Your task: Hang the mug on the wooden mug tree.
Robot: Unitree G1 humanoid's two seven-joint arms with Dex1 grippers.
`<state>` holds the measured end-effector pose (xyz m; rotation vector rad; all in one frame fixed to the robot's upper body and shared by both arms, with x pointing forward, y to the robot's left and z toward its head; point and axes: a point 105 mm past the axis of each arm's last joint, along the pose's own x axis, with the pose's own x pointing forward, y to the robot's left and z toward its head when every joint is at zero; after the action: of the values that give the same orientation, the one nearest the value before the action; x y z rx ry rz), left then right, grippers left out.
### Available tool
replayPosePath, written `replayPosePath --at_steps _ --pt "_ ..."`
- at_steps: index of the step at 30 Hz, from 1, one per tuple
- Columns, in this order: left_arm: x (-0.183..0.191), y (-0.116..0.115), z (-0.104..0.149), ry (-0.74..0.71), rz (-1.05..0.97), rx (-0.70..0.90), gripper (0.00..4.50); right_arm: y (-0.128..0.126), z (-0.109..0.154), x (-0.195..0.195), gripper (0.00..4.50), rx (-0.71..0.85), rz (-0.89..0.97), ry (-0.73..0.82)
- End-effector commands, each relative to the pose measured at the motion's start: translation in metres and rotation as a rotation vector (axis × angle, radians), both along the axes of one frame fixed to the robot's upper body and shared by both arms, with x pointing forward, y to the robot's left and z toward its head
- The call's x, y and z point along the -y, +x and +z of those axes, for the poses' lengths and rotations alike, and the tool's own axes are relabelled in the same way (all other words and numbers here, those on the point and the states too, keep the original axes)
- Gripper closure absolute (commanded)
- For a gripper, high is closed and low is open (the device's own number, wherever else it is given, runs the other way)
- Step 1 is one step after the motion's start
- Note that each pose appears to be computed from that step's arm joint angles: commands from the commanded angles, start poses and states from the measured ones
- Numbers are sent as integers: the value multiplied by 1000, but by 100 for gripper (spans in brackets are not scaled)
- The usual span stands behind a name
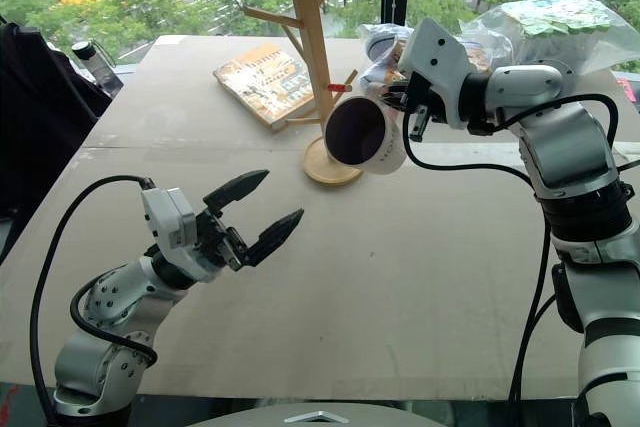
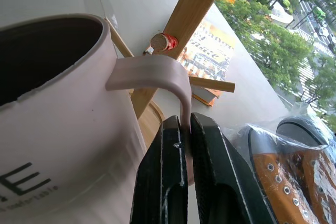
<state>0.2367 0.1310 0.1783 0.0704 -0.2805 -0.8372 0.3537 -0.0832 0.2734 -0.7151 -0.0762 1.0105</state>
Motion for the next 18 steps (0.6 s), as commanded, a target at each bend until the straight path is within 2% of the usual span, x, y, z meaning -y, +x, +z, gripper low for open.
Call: replayPosePath --at_steps 1,18 --pt "-1 -5 16 -19 -3 74 0 -1 23 -12 442 76 9 -27" --pt "-1 -4 16 -32 6 84 0 10 31 -39 442 163 27 -149"
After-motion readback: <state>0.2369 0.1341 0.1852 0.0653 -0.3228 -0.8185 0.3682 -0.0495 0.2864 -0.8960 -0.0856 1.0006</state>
